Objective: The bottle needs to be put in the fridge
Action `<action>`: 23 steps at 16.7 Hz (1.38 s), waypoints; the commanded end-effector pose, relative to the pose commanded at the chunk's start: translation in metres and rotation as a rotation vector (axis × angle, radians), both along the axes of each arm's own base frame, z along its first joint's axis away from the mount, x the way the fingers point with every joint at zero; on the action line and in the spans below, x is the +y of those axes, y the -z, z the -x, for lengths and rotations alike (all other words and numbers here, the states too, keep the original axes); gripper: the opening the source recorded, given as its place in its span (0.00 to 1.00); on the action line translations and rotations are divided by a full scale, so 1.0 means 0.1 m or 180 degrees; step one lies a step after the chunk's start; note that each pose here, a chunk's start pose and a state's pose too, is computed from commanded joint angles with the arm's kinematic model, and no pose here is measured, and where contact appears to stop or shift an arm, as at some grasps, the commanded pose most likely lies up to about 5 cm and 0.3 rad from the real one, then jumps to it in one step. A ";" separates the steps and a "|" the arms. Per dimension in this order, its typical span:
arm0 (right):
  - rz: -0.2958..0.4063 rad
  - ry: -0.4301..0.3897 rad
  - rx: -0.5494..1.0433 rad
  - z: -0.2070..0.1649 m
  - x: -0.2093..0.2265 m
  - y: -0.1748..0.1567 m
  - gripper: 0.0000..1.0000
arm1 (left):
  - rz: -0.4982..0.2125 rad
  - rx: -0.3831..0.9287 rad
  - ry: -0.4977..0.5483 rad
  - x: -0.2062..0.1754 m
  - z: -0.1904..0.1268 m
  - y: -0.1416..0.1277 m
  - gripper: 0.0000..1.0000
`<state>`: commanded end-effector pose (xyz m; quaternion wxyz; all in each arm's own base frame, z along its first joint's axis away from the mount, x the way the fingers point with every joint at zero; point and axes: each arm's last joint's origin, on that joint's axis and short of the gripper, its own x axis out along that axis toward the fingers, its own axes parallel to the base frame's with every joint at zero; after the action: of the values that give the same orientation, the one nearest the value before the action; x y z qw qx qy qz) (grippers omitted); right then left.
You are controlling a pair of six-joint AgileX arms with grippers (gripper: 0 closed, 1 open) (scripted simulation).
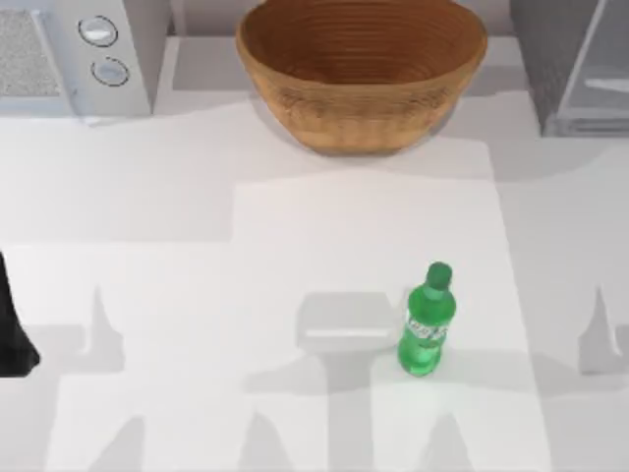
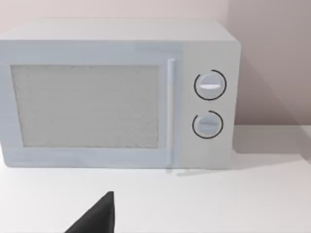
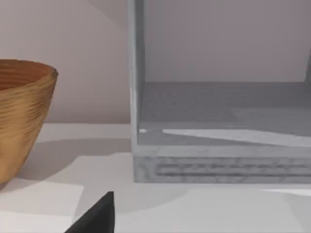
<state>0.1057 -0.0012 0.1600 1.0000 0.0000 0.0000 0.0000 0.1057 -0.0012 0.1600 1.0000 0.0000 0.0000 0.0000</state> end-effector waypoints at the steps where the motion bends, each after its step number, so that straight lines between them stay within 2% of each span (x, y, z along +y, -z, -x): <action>1: 0.0000 0.0000 0.0000 0.00 0.00 0.00 1.00 | 0.0000 0.0000 0.0000 0.00 0.00 0.00 1.00; 4: -0.0002 -0.0060 -0.0005 -0.02 0.02 -0.01 1.00 | 0.0000 0.0000 0.0000 0.00 0.00 0.00 1.00; 9: 0.0007 -0.0436 0.0024 -0.18 0.14 -0.04 1.00 | 0.0000 0.0000 0.0000 0.00 0.00 0.00 1.00; 16: 0.0097 -0.1231 0.0303 -0.47 0.51 0.23 1.00 | 0.0000 0.0000 0.0000 0.00 0.00 0.00 1.00; 23: 0.0225 -0.2033 0.0644 -0.47 0.89 0.69 1.00 | 0.0000 0.0000 0.0000 0.00 0.00 0.00 1.00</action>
<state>0.1530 0.0876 0.0908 0.9438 -0.0347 0.0992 0.3133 0.1057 -0.0012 0.1600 1.0000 0.0000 0.0000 0.0000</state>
